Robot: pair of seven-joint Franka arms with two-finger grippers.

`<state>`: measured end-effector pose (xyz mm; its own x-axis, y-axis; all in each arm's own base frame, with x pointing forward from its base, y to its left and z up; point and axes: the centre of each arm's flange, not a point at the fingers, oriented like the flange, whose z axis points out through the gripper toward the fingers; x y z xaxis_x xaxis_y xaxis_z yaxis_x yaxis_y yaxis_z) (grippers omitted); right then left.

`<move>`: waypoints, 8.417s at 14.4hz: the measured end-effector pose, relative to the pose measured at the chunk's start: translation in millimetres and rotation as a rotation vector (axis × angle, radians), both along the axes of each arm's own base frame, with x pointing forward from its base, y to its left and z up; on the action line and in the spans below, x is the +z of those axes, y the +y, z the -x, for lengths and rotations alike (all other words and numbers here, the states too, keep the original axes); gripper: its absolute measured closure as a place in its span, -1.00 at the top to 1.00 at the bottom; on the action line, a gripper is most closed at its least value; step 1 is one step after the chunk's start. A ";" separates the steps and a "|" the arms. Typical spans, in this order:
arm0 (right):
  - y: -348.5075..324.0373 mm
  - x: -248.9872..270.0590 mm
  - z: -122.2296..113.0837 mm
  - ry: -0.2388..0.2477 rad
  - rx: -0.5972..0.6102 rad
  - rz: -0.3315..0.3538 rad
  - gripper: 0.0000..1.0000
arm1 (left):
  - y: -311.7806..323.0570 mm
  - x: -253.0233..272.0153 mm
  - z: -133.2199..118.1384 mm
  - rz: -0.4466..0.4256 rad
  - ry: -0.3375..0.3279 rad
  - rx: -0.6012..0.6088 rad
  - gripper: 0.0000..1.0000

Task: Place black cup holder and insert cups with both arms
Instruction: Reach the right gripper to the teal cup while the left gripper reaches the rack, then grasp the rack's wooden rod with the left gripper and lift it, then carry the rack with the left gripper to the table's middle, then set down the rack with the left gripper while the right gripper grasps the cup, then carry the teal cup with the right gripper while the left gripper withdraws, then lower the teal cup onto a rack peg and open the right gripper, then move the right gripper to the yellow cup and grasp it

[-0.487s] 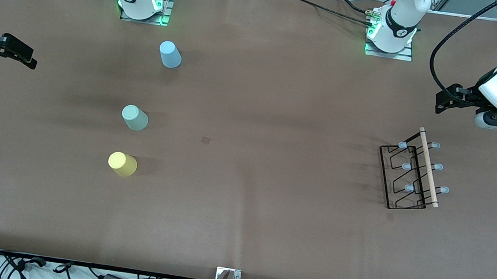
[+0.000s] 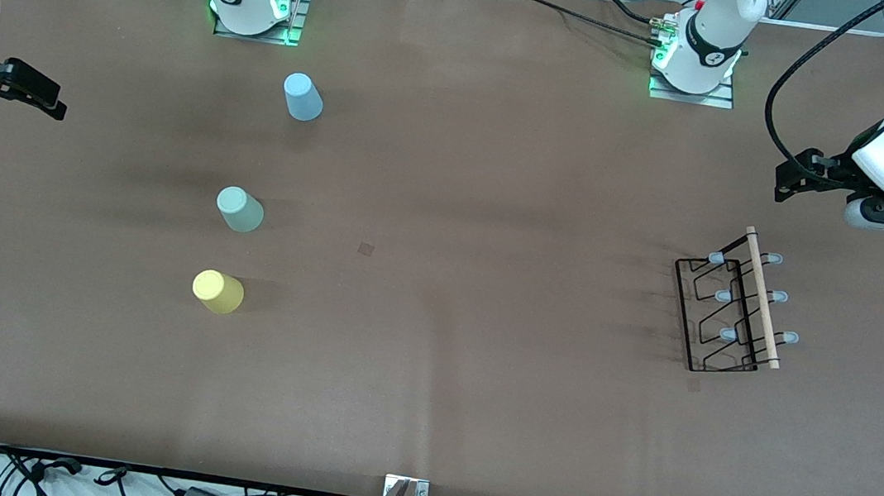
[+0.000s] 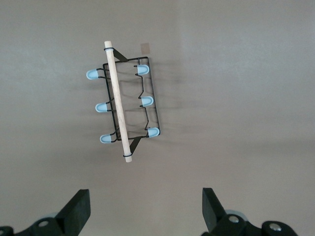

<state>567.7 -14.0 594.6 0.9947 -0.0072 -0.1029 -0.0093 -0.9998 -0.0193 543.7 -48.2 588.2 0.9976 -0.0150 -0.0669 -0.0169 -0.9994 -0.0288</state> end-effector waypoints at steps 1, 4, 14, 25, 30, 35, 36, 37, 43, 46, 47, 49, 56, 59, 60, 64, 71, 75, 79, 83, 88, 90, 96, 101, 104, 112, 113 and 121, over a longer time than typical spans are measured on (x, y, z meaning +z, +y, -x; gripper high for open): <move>1.1 -11.4 0.0 0.048 0.003 -0.002 1.00 | 0.9 -2.6 2.0 -0.002 0.026 0.002 1.00; 7.4 -64.7 -11.8 0.153 0.015 -0.006 1.00 | 12.3 -26.7 0.4 -0.009 0.128 0.024 1.00; 92.7 -237.4 -1.6 -0.010 0.015 0.010 1.00 | 78.5 -178.1 -91.5 0.002 0.016 0.102 1.00; 130.9 -288.3 17.5 -0.065 -0.081 0.013 1.00 | 90.3 -256.9 -82.6 0.007 0.033 0.114 0.03; 125.3 -323.3 24.1 -0.111 -0.098 0.004 1.00 | 89.4 -256.5 -82.8 0.007 0.032 0.113 -0.67; 121.7 -342.4 34.7 -0.132 -0.105 0.001 1.00 | 82.4 -244.3 -88.1 0.010 0.014 0.101 -0.68; 121.7 -342.5 34.8 -0.133 -0.105 0.000 1.00 | 76.1 -232.1 -91.6 0.011 0.010 0.091 -0.68; 121.8 -342.3 34.6 -0.135 -0.105 0.000 1.00 | 66.1 -215.5 -95.3 0.013 0.011 0.076 -0.68; 122.4 -347.6 38.4 -0.123 -0.103 0.002 1.00 | -70.8 -166.4 -94.4 0.020 -0.012 -0.052 -0.68; 122.4 -350.4 40.4 -0.117 -0.102 0.004 1.00 | -164.1 -174.5 -72.8 0.015 -0.002 -0.091 -0.68; 122.4 -352.1 41.2 -0.113 -0.102 0.005 1.00 | -191.5 -184.3 -64.0 0.010 0.011 -0.103 -0.68; 122.3 -357.0 43.1 -0.103 -0.101 0.007 1.00 | -243.5 -203.2 -49.2 0.004 0.023 -0.115 -0.68; 122.5 -366.7 45.7 -0.085 -0.100 0.011 1.00 | -375.2 -217.0 -32.1 0.032 -0.027 -0.051 -0.68; 122.7 -366.8 45.8 -0.085 -0.099 0.011 1.00 | -409.9 -226.3 -24.3 0.051 -0.048 -0.013 -0.68; 122.7 -366.8 45.8 -0.085 -0.099 0.011 1.00 | -417.6 -227.3 -22.2 0.059 -0.057 -0.007 -0.68; 122.7 -366.7 45.8 -0.085 -0.099 0.011 0.81 | -436.2 -236.3 -12.2 0.069 -0.066 0.013 -0.68; 123.4 -354.6 41.3 -0.102 -0.099 0.007 0.31 | -450.3 -241.8 -3.8 0.077 -0.074 0.003 -0.59; 123.0 -312.6 36.2 -0.057 -0.099 0.019 0.31 | -447.3 -238.1 -11.2 0.092 -0.098 0.012 0.10; 122.8 -248.2 39.5 -0.046 -0.097 0.023 0.31 | -409.7 -202.0 -37.4 0.070 -0.112 0.035 0.85; 162.1 -192.8 64.5 -0.039 -0.202 0.038 0.31 | -292.6 -144.8 -74.5 -0.008 -0.004 -0.097 1.00; 305.3 -149.1 107.5 -0.066 -0.427 -0.039 0.31 | -149.9 -103.3 -97.2 -0.025 0.122 -0.149 1.00; 362.5 -138.8 117.9 -0.065 -0.492 -0.073 0.31 | -111.4 -89.5 -96.7 -0.020 0.130 -0.130 1.00; 437.0 -199.4 98.2 -0.085 -0.585 -0.115 0.31 | -7.6 -55.3 -45.6 0.008 0.084 -0.212 1.00; 446.4 -226.4 89.9 -0.085 -0.605 -0.135 0.31 | 13.6 -5.7 4.8 0.001 0.035 -0.200 1.00; 455.6 -236.0 94.9 -0.082 -0.597 -0.139 0.31 | 24.3 -14.6 -1.8 0.003 0.046 -0.179 1.00; 416.6 -225.4 63.7 -0.110 -0.445 -0.111 1.00 | 58.0 -1.0 -19.0 0.086 -0.002 -0.075 1.00; 389.6 -215.7 48.9 -0.110 -0.389 -0.092 1.00 | 59.2 0.2 -19.2 0.086 -0.005 -0.072 1.00; 153.7 -229.8 -51.4 -0.134 0.076 -0.065 1.00 | 52.7 1.8 -19.6 0.073 -0.008 -0.065 1.00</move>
<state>619.1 139.7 364.9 0.9969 0.0708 0.0333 0.0733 -0.9941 -0.0803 563.3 4.5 589.9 0.9949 -0.0840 -0.0554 -0.0816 -0.9957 0.0442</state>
